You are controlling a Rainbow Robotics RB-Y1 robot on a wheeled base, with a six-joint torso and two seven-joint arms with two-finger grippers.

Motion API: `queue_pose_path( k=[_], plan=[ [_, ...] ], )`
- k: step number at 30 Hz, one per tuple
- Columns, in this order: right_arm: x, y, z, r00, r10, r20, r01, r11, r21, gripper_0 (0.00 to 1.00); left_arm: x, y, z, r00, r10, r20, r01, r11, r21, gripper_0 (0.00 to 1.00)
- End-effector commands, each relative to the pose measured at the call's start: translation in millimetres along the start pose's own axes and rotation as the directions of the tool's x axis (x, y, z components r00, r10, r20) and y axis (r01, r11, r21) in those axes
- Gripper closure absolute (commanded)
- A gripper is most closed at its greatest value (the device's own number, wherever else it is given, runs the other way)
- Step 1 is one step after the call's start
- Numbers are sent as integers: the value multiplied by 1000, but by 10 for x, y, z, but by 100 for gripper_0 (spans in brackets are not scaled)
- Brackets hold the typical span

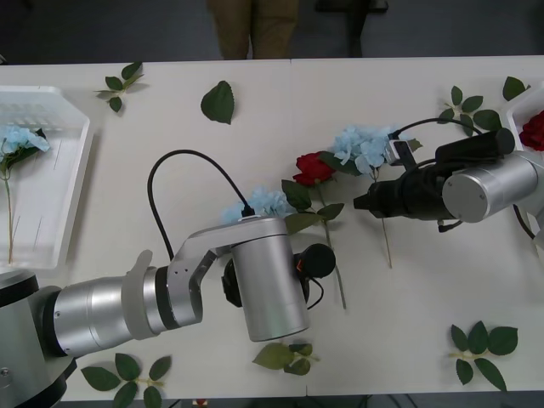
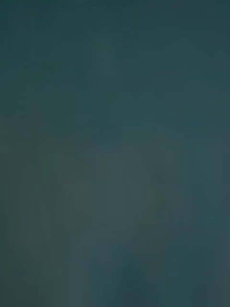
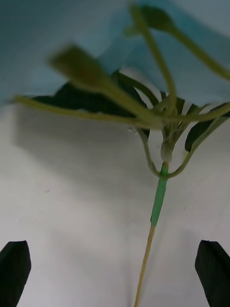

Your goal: Place the red flowers into the right box and the blue flowers into the left box. If a person shows an open palm, hand one flower to the person first, then continue sorting.

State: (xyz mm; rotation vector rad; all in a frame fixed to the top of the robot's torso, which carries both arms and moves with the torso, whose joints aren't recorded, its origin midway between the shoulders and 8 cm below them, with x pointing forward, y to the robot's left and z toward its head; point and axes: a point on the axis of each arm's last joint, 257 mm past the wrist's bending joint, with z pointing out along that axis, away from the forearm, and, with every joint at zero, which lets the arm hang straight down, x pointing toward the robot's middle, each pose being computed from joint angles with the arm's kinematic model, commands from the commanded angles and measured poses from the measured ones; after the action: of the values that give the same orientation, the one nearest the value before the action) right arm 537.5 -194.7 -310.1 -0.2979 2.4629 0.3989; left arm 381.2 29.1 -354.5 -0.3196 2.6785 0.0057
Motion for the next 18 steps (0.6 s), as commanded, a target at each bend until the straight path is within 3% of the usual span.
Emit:
queue_pose_path(
  k=[1, 2, 3, 8, 9, 10, 11, 18],
  plan=[
    [-426, 265, 5, 997, 16, 71, -15, 1000, -12, 15, -149, -236, 10, 998, 48, 47, -50, 998, 48, 0],
    [-440, 275, 15, 997, 16, 76, -15, 1000, -7, 19, -151, -242, 33, 997, 49, 51, -52, 997, 50, 0],
    [-469, 275, 27, 997, 16, 82, -16, 1000, 1, 28, -172, -224, 59, 997, 53, 62, -56, 997, 44, 0],
    [-537, 279, 118, 996, 14, 91, -16, 1000, 23, 91, -196, -186, 91, 995, 63, 72, -66, 997, 37, 1],
    [-541, 262, 126, 996, 13, 90, -16, 999, 29, 100, -209, -179, 92, 995, 63, 74, -66, 997, 36, 31],
    [-555, 264, 138, 996, 9, 93, -12, 999, 33, 100, -199, -182, 90, 995, 68, 72, -71, 997, 37, 96],
    [-561, 265, 145, 996, 8, 94, -11, 999, 35, 100, -196, -174, 93, 995, 68, 70, -70, 997, 36, 100],
    [-631, 244, 106, 994, -5, 110, 1, 999, 40, 100, -206, -154, 101, 995, 77, 71, -80, 996, 33, 100]
  ],
)
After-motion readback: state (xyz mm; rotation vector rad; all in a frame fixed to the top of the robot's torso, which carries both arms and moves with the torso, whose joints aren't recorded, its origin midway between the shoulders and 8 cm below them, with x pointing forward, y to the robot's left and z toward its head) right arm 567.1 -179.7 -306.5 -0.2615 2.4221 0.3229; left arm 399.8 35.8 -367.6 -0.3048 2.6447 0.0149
